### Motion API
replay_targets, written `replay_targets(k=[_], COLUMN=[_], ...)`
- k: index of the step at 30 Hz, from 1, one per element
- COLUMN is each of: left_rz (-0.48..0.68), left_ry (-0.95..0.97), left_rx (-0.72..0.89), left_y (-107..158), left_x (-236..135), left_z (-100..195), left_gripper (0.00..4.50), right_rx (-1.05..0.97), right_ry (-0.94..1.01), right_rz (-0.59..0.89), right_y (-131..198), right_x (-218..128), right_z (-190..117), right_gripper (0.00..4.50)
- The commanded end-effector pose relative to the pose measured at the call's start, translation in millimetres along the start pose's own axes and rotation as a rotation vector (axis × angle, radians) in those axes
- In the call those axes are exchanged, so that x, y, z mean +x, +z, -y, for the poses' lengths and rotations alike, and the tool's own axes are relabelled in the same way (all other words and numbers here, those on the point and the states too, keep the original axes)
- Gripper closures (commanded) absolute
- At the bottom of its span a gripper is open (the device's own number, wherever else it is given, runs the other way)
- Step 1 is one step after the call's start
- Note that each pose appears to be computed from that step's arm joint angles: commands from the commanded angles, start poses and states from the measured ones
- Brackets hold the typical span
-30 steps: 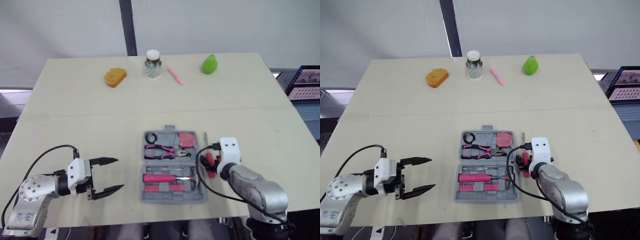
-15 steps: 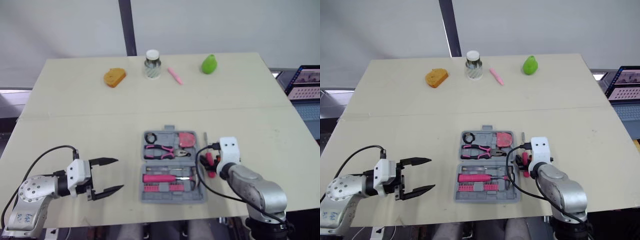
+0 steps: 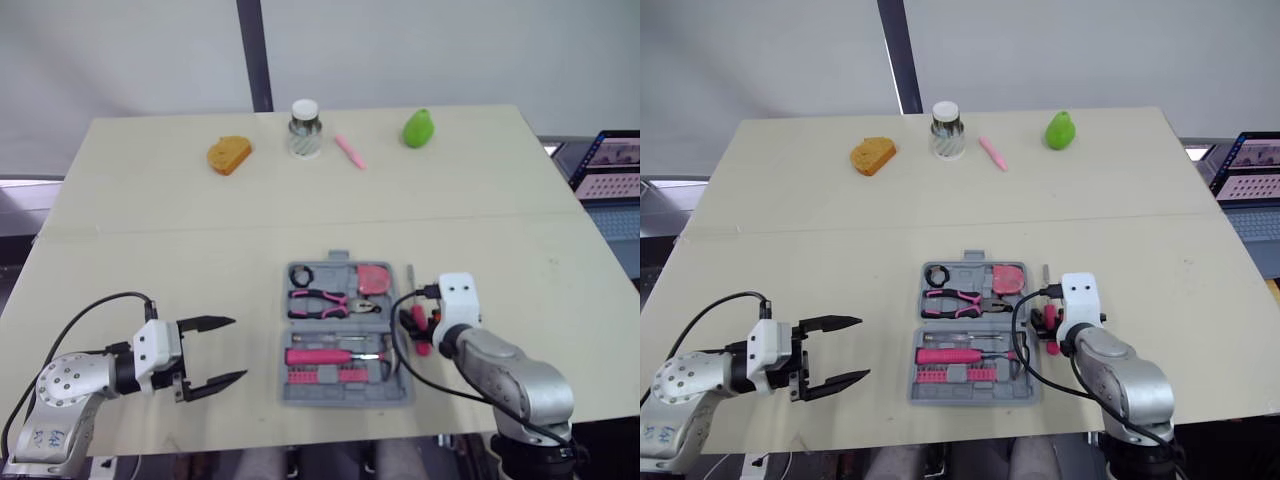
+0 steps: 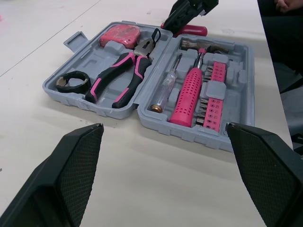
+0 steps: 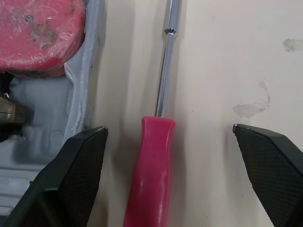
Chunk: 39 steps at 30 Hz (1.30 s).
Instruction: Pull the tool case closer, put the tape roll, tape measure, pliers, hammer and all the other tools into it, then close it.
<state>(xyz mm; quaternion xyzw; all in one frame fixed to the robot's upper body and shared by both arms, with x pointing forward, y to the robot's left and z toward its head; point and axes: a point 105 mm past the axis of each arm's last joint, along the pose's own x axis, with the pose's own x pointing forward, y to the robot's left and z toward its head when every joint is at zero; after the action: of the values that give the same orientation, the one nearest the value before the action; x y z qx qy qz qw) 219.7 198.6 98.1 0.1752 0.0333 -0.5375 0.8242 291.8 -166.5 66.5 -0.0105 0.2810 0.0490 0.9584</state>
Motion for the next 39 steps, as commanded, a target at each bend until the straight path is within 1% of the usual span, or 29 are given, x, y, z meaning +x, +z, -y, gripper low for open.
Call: replay_targets(k=[1,5,8,11,14,17,24,30,33,39], left_rz=[0.001,-0.001,-0.001,0.000,0.003,0.012,0.017,0.010,0.001,-0.005], left_ry=[-0.004,-0.003,-0.002,-0.004,-0.010,-0.015,-0.022,-0.023,-0.023,-0.020], left_rx=[0.034,0.034,0.034,0.032,0.032,0.038,0.045,0.050,0.049,0.047], left_y=[4.9,4.0,3.3,1.8,0.1,-0.5,-1.6,-0.7,-1.4,-1.6], left_x=[-0.6,-1.2,-1.3,-0.3,2.6,7.2,9.6,6.0,3.3,1.9], left_z=[1.5,0.2,-1.4,-3.5,-5.9,-8.4,-9.0,-7.8,-6.3,-4.1], left_gripper=[0.06,0.06,0.06,0.06,0.06,0.06,0.06,0.06,0.06,0.06], right_rx=[-0.005,-0.017,-0.082,-0.267,-0.468,-0.712,-1.121,-1.371,-1.460,-1.546], right_ry=[0.035,0.085,0.163,0.304,0.426,0.527,0.681,0.765,0.792,0.795], right_rz=[0.052,0.080,0.097,0.085,0.033,-0.016,-0.085,-0.116,-0.135,-0.134], right_y=[14.1,28.3,42.8,51.5,49.8,42.7,37.1,41.3,40.6,44.4], right_x=[-6.6,-21.3,-38.4,-58.4,-74.4,-83.4,-84.1,-80.8,-78.7,-70.4], right_z=[-8.9,-12.8,-15.4,-19.5,-17.0,-9.7,19.8,36.6,42.6,46.8], right_gripper=[0.00,0.00,0.00,0.00,0.00,0.00,0.00,0.00,0.00,0.00])
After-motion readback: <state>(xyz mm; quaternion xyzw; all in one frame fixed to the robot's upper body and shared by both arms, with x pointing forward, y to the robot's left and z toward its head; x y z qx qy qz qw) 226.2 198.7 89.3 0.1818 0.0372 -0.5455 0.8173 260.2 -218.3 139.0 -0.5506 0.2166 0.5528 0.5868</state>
